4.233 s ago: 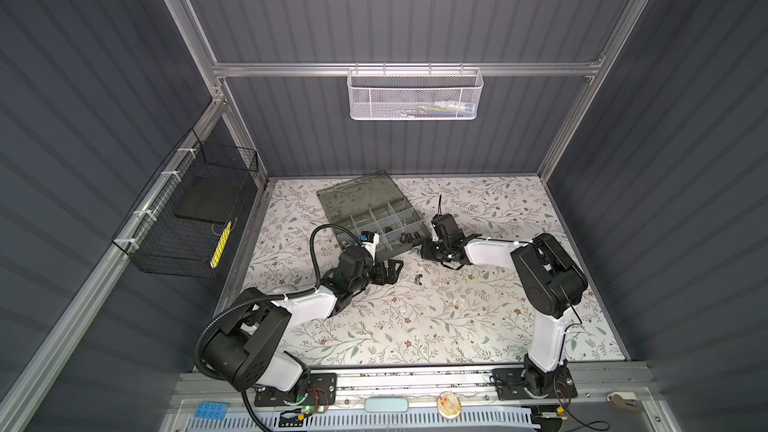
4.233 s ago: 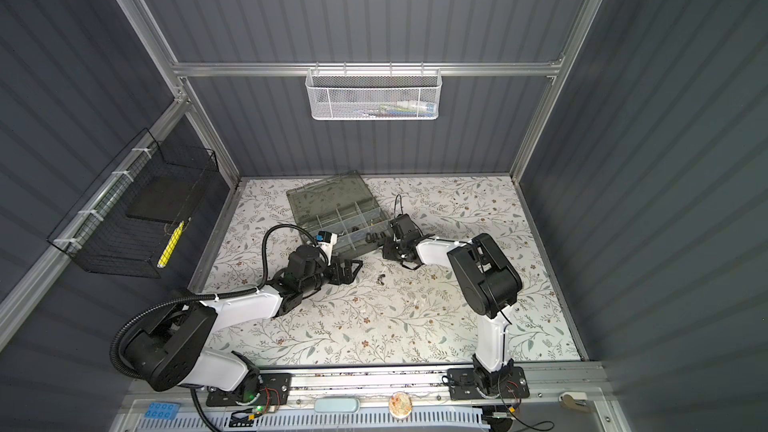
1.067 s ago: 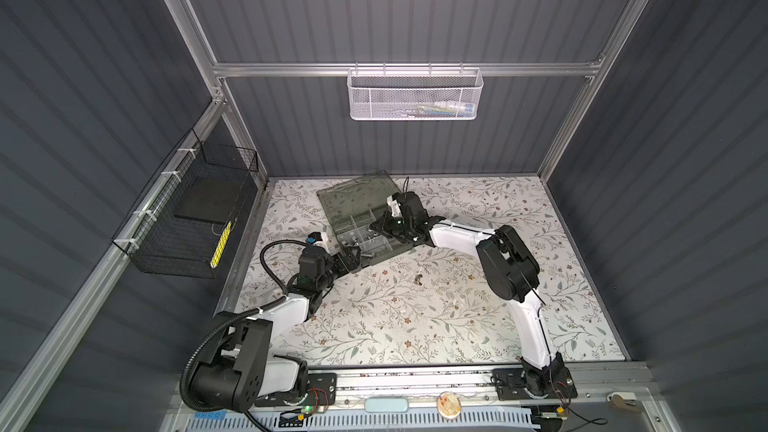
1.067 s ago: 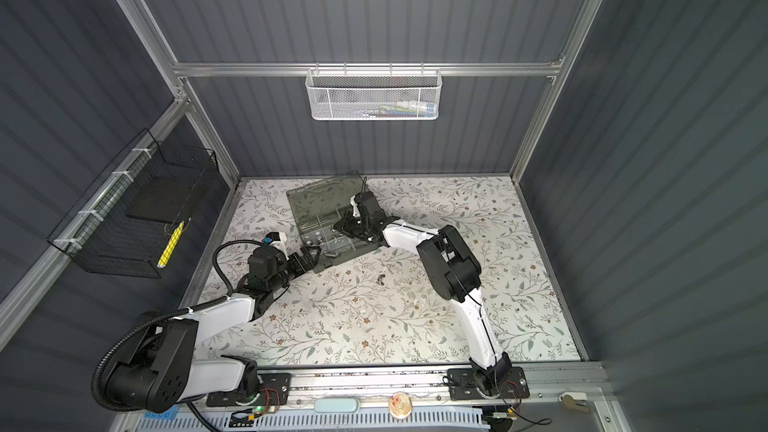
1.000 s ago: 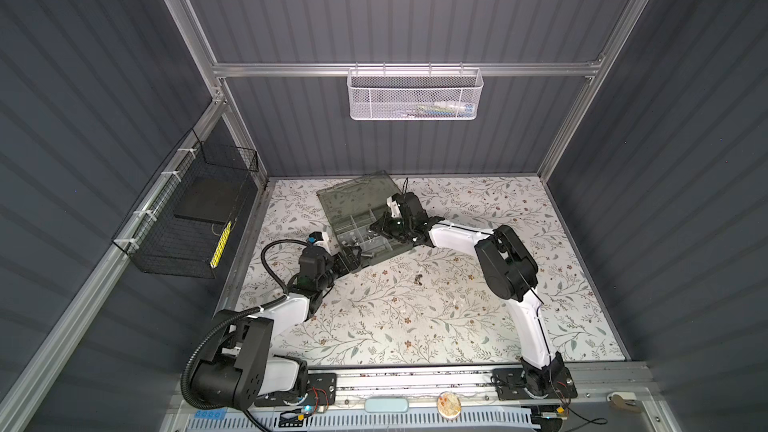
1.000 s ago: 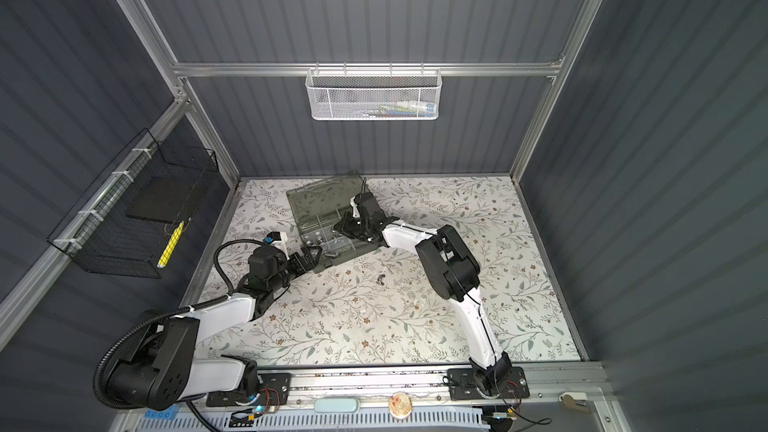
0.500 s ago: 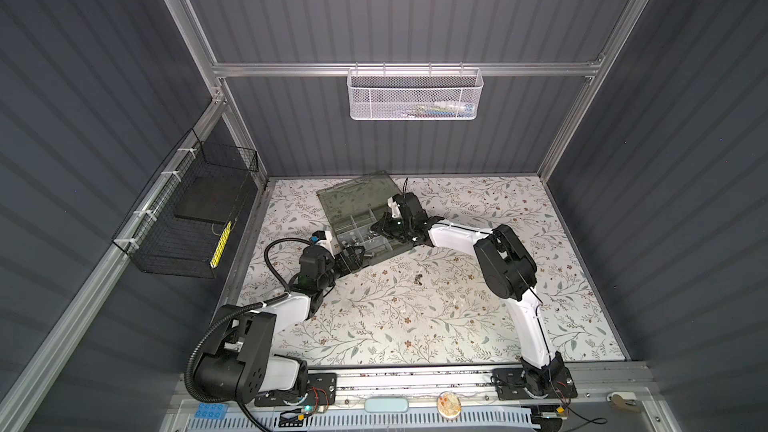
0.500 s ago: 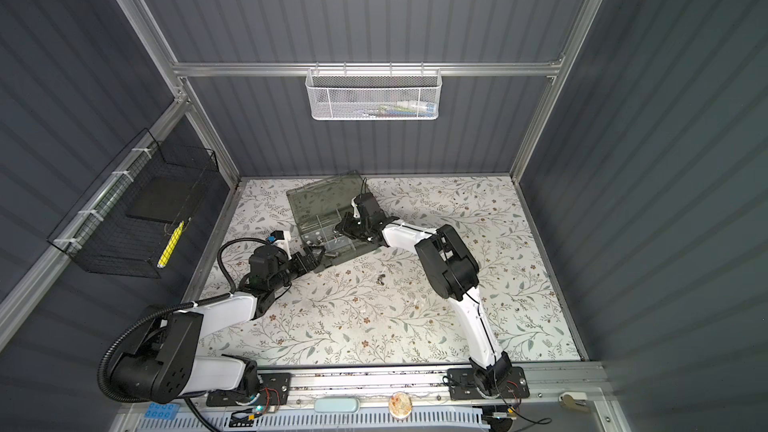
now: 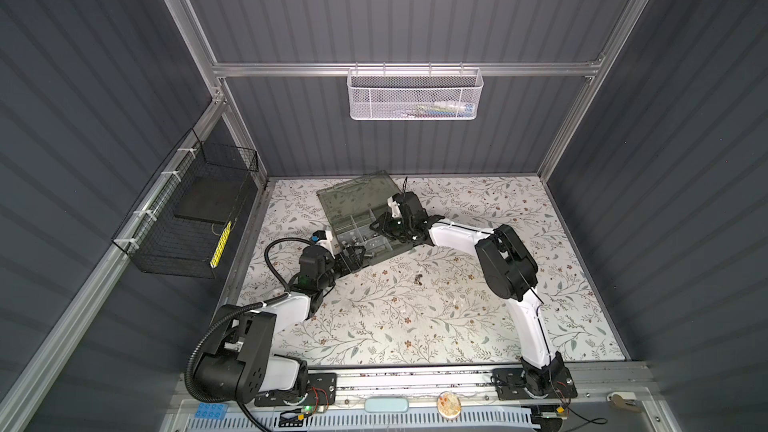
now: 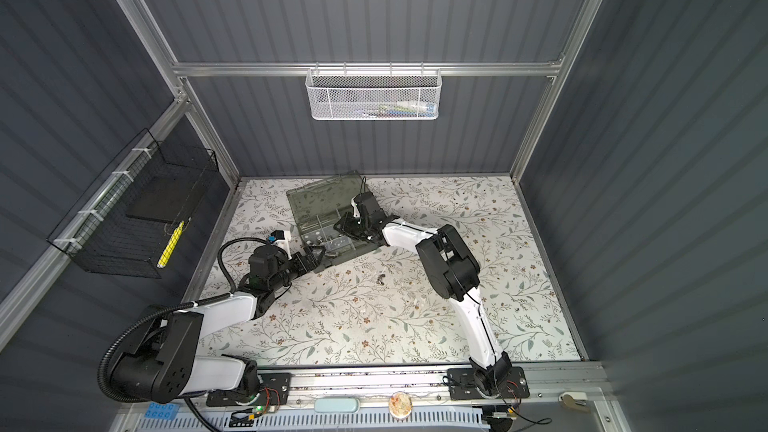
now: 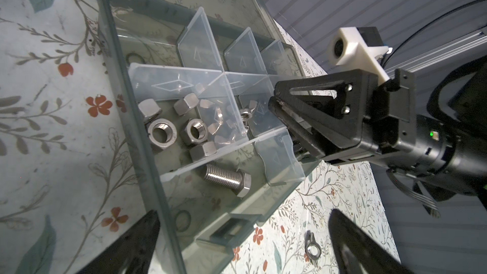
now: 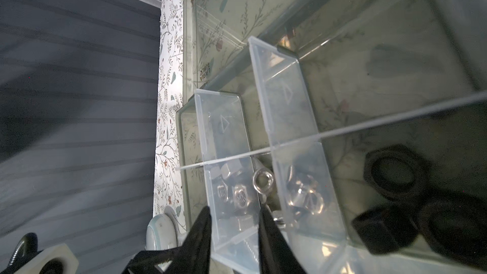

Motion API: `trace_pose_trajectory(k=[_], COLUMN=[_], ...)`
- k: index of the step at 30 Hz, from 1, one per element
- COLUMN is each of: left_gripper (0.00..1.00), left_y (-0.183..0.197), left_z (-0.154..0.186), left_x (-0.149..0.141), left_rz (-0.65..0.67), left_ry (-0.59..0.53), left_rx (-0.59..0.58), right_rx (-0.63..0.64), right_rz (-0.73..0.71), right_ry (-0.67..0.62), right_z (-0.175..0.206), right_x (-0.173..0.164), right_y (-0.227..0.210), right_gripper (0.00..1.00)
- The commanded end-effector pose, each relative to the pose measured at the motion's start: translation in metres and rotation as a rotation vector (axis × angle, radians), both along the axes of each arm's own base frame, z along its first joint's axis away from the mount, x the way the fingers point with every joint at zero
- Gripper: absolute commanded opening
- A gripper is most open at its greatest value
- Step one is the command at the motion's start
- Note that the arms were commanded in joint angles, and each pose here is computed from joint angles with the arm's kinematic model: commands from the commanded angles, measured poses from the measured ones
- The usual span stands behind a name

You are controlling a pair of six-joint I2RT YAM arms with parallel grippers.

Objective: Sort the screws and nuts into containers
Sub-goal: Place the nut into the container, then pick up the nut from the center of the table.

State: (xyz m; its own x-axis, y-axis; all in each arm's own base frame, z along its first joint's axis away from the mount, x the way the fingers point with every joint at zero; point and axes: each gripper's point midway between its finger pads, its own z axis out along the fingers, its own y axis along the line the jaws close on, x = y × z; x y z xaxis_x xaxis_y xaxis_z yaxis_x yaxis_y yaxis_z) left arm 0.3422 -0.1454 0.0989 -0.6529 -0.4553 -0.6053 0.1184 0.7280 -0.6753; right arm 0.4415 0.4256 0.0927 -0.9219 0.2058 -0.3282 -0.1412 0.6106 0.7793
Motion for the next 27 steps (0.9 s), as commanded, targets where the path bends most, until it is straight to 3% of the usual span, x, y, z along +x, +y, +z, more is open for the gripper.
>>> trace_pose_trajectory(k=[1,10,16,22,27], left_gripper=[1.00,1.00,1.00,1.00,1.00], left_y=[-0.003,-0.008,-0.031,-0.048,-0.056], left_z=[0.010,0.020,0.032,0.040,0.038], left_x=[0.001,-0.004,-0.015,-0.022,-0.025], left_rz=[-0.021,-0.042,-0.100,-0.146,-0.167], left_ry=[-0.044,-0.084,-0.150,-0.197,-0.199], left_rx=[-0.008,0.008,0.122,0.187,0.203], right_rx=[0.020,-0.019,-0.091,-0.192,-0.302], right_rz=[0.003,-0.033,-0.069,-0.097,-0.106], right_ry=[-0.068,-0.158,-0.223,-0.238,-0.206], right_z=[0.037,0.071,0.084,0.076,0.047], right_x=[-0.001,-0.013,-0.029,-0.054,-0.079], right_y=[-0.003,-0.028,-0.059,-0.094,-0.127], right_gripper=[0.37,0.68,0.99,0.99,0.99])
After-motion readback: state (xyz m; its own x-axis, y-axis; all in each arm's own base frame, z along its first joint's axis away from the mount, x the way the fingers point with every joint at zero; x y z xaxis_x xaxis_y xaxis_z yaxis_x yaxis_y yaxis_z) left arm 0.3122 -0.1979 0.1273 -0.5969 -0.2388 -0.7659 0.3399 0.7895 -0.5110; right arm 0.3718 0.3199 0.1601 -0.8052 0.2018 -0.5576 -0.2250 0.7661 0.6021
